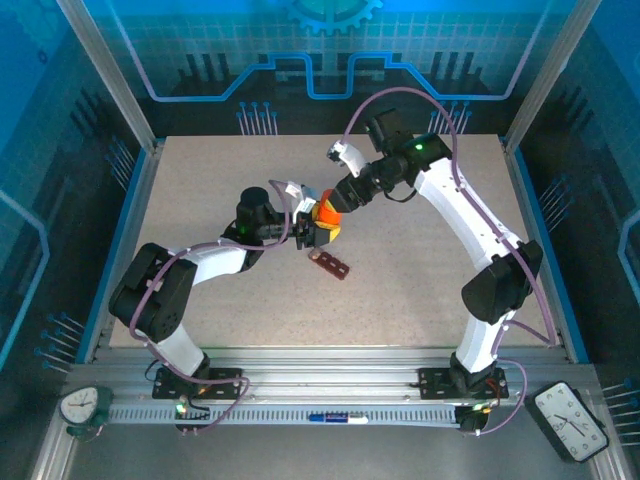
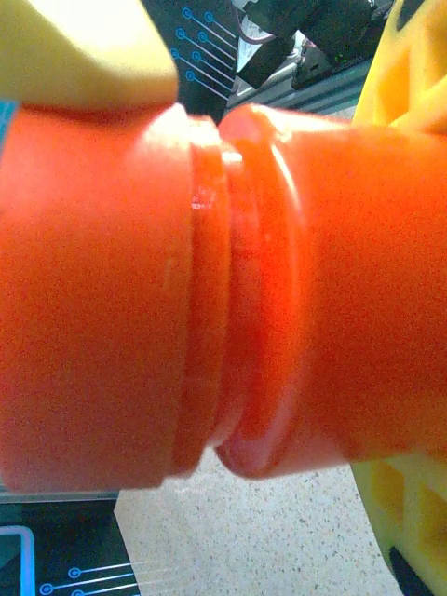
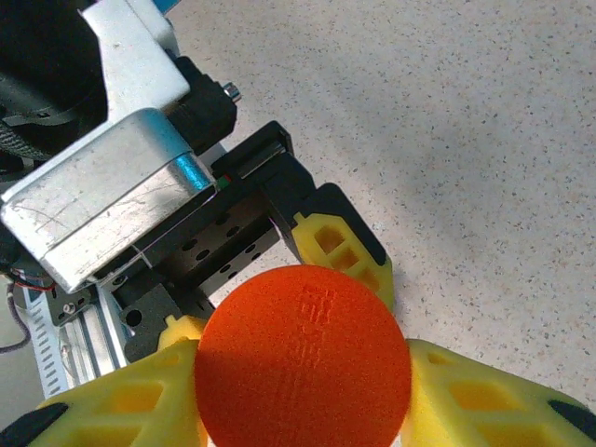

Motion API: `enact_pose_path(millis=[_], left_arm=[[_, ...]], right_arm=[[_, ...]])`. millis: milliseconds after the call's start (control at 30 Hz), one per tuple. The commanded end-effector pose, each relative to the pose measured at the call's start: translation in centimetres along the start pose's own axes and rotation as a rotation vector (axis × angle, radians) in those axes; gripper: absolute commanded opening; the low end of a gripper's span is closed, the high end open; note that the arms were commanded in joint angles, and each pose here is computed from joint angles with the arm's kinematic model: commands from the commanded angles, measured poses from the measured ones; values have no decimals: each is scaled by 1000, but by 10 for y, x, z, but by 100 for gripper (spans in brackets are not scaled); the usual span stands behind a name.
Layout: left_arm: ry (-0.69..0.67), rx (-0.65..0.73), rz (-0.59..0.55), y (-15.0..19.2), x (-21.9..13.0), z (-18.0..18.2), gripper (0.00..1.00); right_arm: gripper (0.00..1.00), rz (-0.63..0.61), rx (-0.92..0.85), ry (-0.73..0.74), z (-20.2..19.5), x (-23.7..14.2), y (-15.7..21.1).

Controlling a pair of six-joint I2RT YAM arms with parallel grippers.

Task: Sort the pills into containers

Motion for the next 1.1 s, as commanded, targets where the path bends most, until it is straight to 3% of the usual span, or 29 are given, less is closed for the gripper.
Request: enact_pose_path(millis=[0,133,267,633,733,933,1067], left_arm=[[-21,89,-53,-25,-1,-6,0],[-129,147,-66,-29,-4,-6,0],[-239,223,-57,-30,-5,-8,0],[-255,220,-52,-24,-2,-8,0],[-248,201,-51,-22,-1,-6,0],[-223,155,-61,-19,-2,1,0],[-156,134,-58,-18,-3,1,0]], right_arm=[[38,12,129,38,0,8,4],[37,45,295,177,-5,18,14],[37,1,383,233,-6,31,22],[41,-46,441,223,-10,34,20],[49,-96,445,184,-14,15,11],[74,-201,410,71,-10,-30,1],[81,-268,337,26,-4,-56,4]])
Point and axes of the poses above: each hand's point on the last joint's axis, 136 mm out from that joint toward the fingers, its own x axis out along the fingers, its own z axis along the line the jaws close on, y = z × x, the point moved 8 cm from there along -x, back along the fingers, and after that the axes turned 10 degrees about -x, right-handed, at the moved point
